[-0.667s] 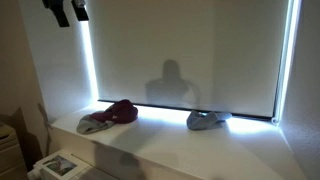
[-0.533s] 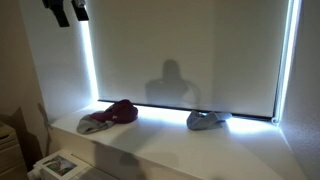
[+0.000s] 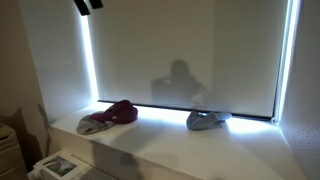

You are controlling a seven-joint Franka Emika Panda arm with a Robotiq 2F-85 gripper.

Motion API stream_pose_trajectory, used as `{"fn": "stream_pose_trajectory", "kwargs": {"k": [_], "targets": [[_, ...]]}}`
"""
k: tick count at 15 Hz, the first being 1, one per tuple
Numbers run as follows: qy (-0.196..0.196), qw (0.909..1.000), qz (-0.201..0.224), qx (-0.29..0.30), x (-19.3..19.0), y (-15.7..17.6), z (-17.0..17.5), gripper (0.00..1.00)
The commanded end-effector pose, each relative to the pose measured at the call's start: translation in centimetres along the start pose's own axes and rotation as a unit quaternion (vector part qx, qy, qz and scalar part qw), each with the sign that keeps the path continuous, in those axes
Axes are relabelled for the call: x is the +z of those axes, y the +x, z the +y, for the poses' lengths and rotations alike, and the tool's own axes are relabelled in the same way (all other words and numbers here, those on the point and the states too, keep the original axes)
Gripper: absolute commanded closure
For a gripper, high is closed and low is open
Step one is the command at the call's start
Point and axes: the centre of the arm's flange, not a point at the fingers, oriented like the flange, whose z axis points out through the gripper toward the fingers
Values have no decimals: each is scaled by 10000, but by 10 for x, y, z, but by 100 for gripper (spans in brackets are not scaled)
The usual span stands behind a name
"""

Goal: Put the white cap on the rest of the caps

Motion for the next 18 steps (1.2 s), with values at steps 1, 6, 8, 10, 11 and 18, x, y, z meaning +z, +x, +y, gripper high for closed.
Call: {"fn": "stream_pose_trajectory", "kwargs": {"k": [1,6,8,10,11,18], "targets": [[-73,9945,355,986,5,75,64,0],[-280,9883,485,1416,15,83,99,0],[-290,9889,449,1386,18,85,96,0],[-179,9868,625,1485,-1,75,86,0],[-196,9832,587,1720,10,83,76,0],[-1393,9499,197,2791,149,172,-18,0]]}}
